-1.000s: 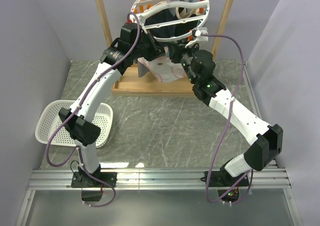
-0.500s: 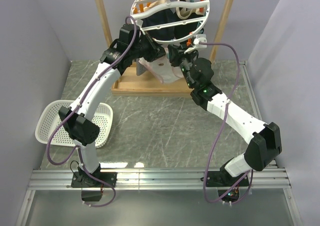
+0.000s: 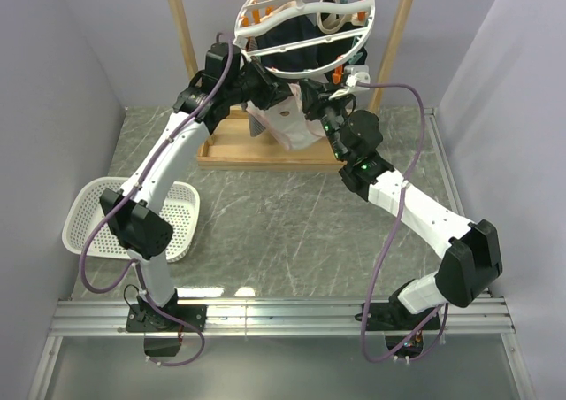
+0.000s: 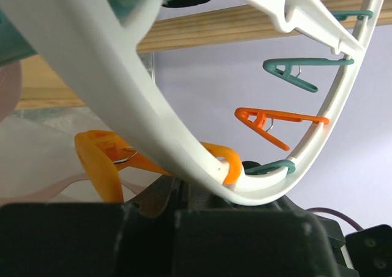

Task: Clip the underwear to the hanger

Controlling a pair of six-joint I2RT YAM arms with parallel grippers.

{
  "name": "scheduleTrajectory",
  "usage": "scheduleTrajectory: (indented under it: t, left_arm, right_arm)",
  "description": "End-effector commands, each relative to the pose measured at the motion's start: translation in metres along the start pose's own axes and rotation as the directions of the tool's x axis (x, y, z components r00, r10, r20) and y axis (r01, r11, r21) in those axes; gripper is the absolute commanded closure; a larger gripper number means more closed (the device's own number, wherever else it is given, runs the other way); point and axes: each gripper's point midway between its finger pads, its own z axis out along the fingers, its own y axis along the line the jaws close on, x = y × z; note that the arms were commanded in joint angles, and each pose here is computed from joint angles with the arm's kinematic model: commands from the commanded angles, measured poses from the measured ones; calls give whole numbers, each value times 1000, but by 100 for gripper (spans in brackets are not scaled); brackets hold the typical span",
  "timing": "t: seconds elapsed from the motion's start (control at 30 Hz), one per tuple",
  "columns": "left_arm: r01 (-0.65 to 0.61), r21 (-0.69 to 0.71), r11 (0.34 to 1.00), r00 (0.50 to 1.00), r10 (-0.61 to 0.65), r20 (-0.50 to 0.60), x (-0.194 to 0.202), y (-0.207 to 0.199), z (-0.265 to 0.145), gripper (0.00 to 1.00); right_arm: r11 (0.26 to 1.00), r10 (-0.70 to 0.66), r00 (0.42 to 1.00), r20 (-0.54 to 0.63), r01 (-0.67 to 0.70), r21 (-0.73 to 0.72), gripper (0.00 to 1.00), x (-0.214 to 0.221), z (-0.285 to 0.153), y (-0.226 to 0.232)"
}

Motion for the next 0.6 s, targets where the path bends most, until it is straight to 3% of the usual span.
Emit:
scheduleTrajectory:
  t: [0.0,0.17,0.57]
  left_arm:
    - [-2,154,988,999,-5,49,-12,-52,-28,100]
    - [5,158,987,999,-12,41,-11,-51,-27,100]
    - [-2,160,987,999,-5,43,-12,-51,-26,100]
  right_arm:
    - [998,-42,997,-71,38,-53,100,17,-14,10]
    - [997,-45,996,-71,41,-58,95,17,-15,10]
    - [997,-40,995,-86,34,-71,65,17,-13,14]
